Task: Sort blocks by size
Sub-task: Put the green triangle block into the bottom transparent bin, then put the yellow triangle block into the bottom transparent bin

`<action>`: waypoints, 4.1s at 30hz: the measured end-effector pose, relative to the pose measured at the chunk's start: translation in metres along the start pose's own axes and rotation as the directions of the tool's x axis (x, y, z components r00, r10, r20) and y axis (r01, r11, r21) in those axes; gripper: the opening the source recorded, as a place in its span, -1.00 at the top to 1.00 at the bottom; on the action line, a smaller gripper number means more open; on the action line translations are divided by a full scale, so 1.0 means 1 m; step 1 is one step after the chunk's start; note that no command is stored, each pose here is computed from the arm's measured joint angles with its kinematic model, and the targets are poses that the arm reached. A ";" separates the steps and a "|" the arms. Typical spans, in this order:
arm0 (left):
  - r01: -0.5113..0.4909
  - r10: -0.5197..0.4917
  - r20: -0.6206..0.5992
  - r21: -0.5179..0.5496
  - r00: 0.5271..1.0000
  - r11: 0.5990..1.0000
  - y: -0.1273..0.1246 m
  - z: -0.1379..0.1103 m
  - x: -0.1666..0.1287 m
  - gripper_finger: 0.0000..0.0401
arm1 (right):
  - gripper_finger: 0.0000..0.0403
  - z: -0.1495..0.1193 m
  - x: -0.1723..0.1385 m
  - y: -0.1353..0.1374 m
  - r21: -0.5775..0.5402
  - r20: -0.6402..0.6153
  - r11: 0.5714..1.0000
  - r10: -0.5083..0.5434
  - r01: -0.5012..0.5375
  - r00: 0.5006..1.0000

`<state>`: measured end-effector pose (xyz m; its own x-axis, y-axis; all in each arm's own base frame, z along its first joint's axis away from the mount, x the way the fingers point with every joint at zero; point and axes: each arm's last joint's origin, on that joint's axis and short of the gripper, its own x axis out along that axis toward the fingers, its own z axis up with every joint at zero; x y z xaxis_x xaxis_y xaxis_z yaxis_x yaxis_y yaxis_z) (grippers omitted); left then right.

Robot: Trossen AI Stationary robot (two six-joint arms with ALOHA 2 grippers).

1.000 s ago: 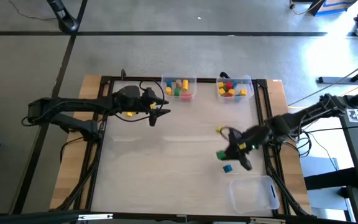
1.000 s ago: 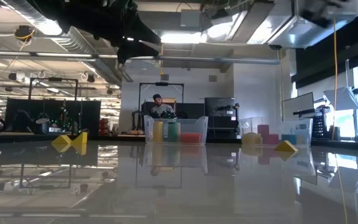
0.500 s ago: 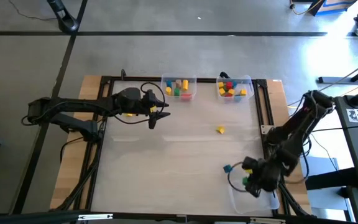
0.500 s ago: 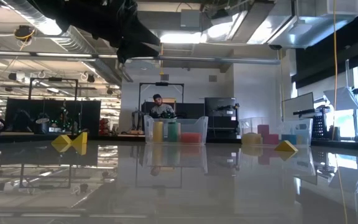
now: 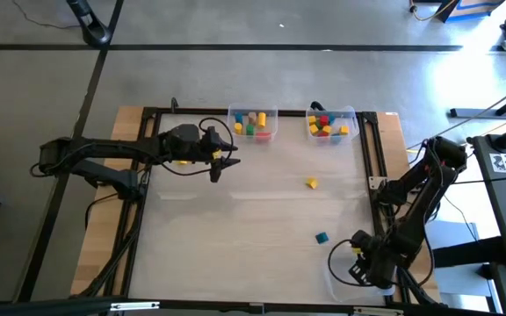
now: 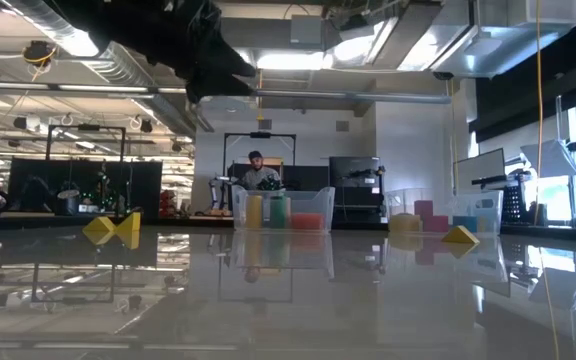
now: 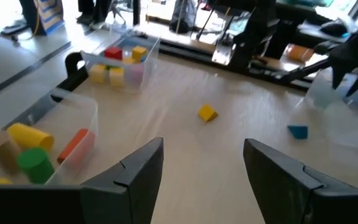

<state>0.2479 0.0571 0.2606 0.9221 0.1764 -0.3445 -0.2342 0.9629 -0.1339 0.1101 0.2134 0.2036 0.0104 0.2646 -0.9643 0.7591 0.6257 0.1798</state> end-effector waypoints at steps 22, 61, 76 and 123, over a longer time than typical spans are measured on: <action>-0.532 0.432 -0.616 0.024 0.659 0.846 0.050 -0.061 -0.026 -0.42 | -0.29 0.001 -0.040 0.005 -0.004 0.102 0.933 0.359 -0.361 0.928; -0.189 0.310 -0.874 0.255 0.374 0.948 0.095 -0.115 0.001 0.40 | -0.29 0.006 -0.041 0.006 -0.134 0.268 0.912 0.409 -0.387 0.872; -0.076 0.121 -0.564 0.102 0.817 0.992 0.030 -0.036 -0.009 0.35 | -0.29 0.001 -0.067 0.016 -0.285 0.291 0.809 0.584 -0.514 0.758; 0.197 -0.449 0.277 0.623 0.850 0.757 -0.133 0.006 0.026 0.33 | -0.29 0.218 -0.085 0.087 -0.929 0.367 0.358 0.924 -0.095 -0.112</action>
<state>0.3052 -0.0654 0.2752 0.9739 -0.2257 0.0244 0.1962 0.8911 0.4093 0.3171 0.0854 0.2591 0.9387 0.2791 0.2024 -0.3343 0.8803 0.3365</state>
